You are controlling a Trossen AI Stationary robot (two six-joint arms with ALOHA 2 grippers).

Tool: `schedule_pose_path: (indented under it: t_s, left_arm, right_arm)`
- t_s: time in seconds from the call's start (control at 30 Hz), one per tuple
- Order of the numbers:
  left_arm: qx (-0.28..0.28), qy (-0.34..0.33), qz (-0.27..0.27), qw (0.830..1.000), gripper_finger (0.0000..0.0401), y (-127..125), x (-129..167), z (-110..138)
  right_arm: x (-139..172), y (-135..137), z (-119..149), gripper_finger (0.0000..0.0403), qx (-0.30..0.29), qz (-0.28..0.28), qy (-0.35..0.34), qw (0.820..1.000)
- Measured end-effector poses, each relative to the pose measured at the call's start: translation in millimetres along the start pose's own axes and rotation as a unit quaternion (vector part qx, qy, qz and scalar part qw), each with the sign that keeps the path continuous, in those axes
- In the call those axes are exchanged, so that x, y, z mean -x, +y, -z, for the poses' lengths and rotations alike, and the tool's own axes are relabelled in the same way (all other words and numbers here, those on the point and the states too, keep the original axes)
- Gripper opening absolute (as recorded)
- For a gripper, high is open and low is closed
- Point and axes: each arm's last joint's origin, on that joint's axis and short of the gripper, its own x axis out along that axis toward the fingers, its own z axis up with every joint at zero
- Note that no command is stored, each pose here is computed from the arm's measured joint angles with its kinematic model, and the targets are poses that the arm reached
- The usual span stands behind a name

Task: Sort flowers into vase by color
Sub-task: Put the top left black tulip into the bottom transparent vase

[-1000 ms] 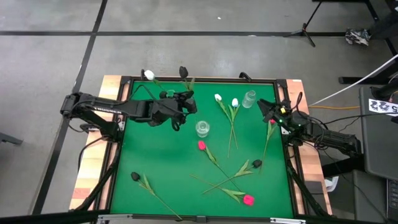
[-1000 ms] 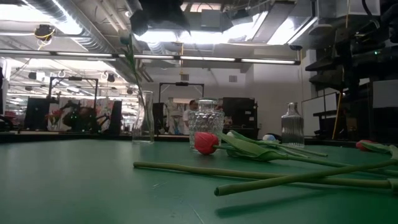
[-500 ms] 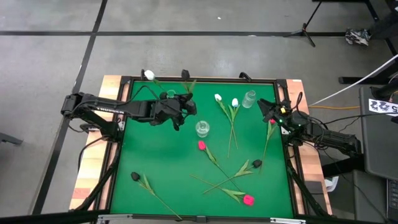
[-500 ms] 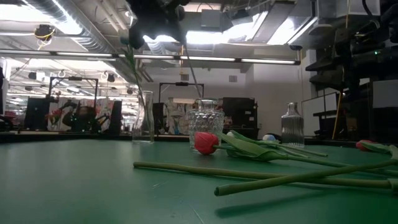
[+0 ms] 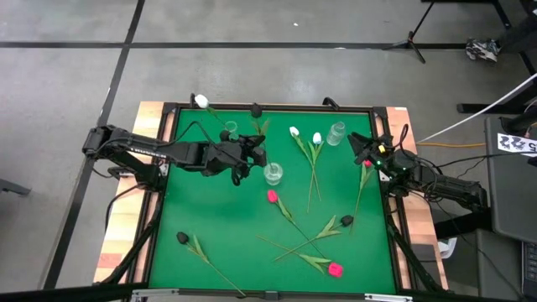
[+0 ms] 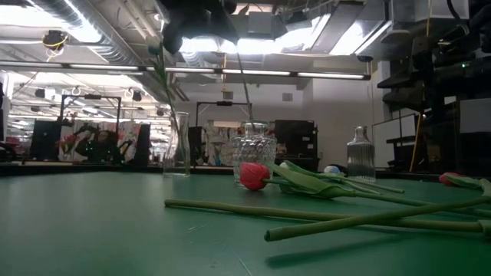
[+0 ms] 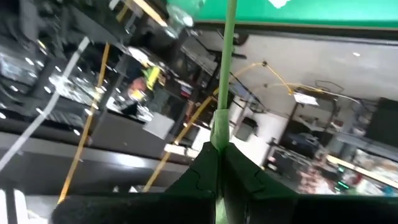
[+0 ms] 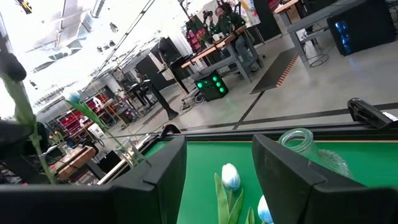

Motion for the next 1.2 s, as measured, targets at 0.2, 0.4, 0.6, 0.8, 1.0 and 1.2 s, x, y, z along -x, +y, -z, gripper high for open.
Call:
schedule_pose_path:
  t_s: [0.2,0.4,0.6,0.8,1.0,1.2]
  left_arm:
    - [-0.03,-0.03,-0.028,0.999,0.0001,2,1,-3]
    - [-0.049,-0.034,-0.05,0.997,0.0001,-5,-7,-7]
    - [-0.066,-0.027,-0.045,0.996,0.0001,-22,-18,-18]
    - [-0.091,-0.041,-0.054,0.994,0.0001,-25,-19,-22]
    - [-0.065,-0.042,-0.091,0.993,0.0006,-19,-17,-21]
    - [-0.046,-0.049,-0.132,0.989,0.0007,-15,-16,-19]
  right_arm:
    - [0,0,0,0.0184,0.0,0.0,0.0,1.0]
    - [0,0,0,0.0184,0.0,0.0,0.0,1.0]
    - [0,0,0,0.0184,0.001,0.0,0.0,1.0]
    - [0,0,0,0.0184,0.02,0.0,0.0,1.0]
    - [0,0,0,0.0184,0.027,0.0,0.0,1.0]
    - [0,0,0,0.0184,0.028,0.0,0.0,1.0]
